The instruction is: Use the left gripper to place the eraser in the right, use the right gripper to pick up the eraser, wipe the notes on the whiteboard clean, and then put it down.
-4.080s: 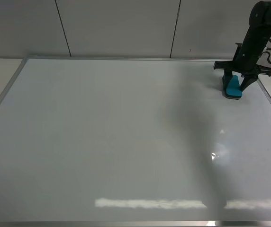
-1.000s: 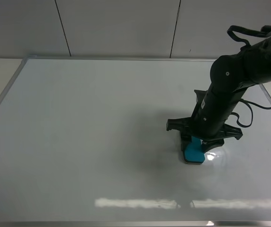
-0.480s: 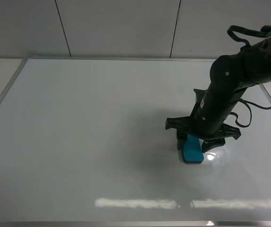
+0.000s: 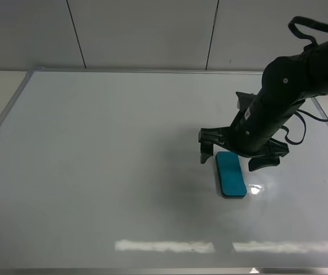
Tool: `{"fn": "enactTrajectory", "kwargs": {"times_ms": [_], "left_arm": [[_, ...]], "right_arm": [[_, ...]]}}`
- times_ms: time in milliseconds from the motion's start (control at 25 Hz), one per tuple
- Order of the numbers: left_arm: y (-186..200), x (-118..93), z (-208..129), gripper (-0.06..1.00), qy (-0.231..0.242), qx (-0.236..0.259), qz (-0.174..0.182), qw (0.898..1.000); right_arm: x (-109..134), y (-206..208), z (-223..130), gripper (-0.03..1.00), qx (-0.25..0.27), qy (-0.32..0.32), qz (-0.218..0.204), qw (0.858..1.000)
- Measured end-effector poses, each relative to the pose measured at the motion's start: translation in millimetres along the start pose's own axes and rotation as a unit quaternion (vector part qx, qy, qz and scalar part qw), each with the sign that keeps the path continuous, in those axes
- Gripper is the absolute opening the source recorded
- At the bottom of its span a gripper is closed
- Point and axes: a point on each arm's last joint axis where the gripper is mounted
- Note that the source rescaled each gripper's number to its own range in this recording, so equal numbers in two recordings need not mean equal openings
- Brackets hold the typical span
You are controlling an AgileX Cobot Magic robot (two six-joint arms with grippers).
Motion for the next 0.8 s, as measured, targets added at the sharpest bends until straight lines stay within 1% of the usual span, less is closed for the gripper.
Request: {"fn": "enactTrajectory", "kwargs": {"times_ms": [80, 160, 320, 400, 520, 600, 720, 800], "left_arm": [[0.0, 0.0, 0.0, 1.00, 0.000, 0.000, 0.000, 1.000], [0.0, 0.0, 0.0, 1.00, 0.000, 0.000, 0.000, 1.000], [0.0, 0.0, 0.0, 1.00, 0.000, 0.000, 0.000, 1.000], [0.0, 0.0, 0.0, 1.00, 0.000, 0.000, 0.000, 1.000], [0.0, 0.0, 0.0, 1.00, 0.000, 0.000, 0.000, 1.000], [0.0, 0.0, 0.0, 1.00, 0.000, 0.000, 0.000, 1.000], [0.0, 0.0, 0.0, 1.00, 0.000, 0.000, 0.000, 1.000], [0.0, 0.0, 0.0, 1.00, 0.000, 0.000, 0.000, 1.000]], "right_arm": [[-1.6, 15.9, 5.7, 1.00, -0.025, -0.003, 0.019, 1.000], [-8.8, 35.8, 15.2, 1.00, -0.058, -0.012, 0.034, 0.998], [-35.4, 78.2, 35.8, 1.00, -0.131, -0.037, 0.053, 0.989], [-50.8, 100.7, 42.7, 1.00, -0.172, -0.035, 0.056, 0.983], [-77.8, 132.5, 48.7, 1.00, -0.224, -0.051, 0.053, 0.972], [-96.6, 153.0, 47.1, 1.00, -0.251, -0.068, 0.044, 0.965], [-124.5, 183.5, 37.0, 1.00, -0.292, -0.097, 0.017, 0.951], [-138.8, 203.6, 23.5, 1.00, -0.317, -0.111, -0.001, 0.942]]}}
Point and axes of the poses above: a point on each arm's last joint axis where the gripper is mounted, y pointing back along that axis away from the gripper, x along the wrist's bending axis when the last joint is at zero, z = x × y, and after that the axes turned 13 degrees about -y, right-handed
